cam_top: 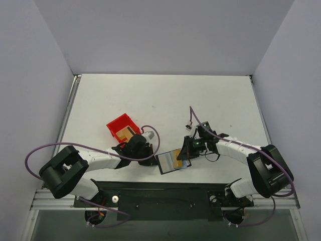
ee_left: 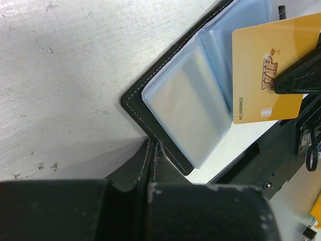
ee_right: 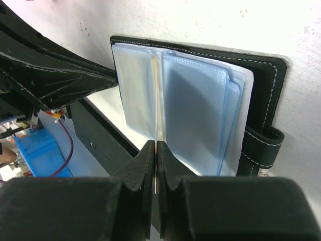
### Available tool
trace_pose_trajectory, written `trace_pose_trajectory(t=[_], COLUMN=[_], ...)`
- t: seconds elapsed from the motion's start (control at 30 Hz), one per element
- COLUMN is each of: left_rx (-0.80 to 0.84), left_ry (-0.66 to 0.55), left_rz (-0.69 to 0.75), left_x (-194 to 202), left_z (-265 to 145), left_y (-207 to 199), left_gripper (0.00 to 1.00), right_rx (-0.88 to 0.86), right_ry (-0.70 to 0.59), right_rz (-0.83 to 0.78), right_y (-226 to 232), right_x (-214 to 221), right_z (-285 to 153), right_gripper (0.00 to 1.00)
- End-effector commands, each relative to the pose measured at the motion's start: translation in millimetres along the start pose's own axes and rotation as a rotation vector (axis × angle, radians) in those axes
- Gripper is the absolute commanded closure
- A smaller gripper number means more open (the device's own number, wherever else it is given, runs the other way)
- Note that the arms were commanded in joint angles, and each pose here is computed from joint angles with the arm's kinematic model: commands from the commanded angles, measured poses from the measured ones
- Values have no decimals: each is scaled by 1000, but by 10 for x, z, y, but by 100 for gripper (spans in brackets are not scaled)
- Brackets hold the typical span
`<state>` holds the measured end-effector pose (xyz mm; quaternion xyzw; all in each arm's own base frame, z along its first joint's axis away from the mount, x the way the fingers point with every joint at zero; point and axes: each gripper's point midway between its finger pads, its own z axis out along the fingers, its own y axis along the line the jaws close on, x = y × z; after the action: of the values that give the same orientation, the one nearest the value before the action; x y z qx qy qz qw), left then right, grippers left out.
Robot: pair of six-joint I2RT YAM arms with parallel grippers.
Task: Put the credit cards into the card holder
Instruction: Insert the credit card into the card holder.
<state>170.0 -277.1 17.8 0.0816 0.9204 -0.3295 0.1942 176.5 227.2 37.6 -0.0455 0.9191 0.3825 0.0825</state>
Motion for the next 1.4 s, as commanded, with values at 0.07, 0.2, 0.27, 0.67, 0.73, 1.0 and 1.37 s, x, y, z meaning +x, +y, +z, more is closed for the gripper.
trace_pose_trajectory(t=[0.07,0.2,0.27,0.67,0.73,1.0,1.37], left_rx=[8,8,8,4,2,0,4], left_ry=[-16,-16,-16,-16,-12,-14,-13], left_rz=[0,0,0,2,1,1,2], left_x=[-87,-92,-95,-107,-100,-112,-119], left_z=[31,33,35,36,41,52,58], left_y=[-44,-49,-50,-53,-53,-53,-60], left_gripper=[100,100,100,100,100,100,100], right_rx=[-24,-19,-16,-37,-40,-60,-104], right_ry=[63,78,76,99,109,145,174], right_rz=[-27,-31,-41,-39,-36,-28,-1], right_y=[-10,-52,-71,-73,-71,-73,-32], right_x=[70,78,59,-38,-37,8,76], right_z=[11,35,40,81,92,125,145], right_gripper=[100,100,100,100,100,100,100])
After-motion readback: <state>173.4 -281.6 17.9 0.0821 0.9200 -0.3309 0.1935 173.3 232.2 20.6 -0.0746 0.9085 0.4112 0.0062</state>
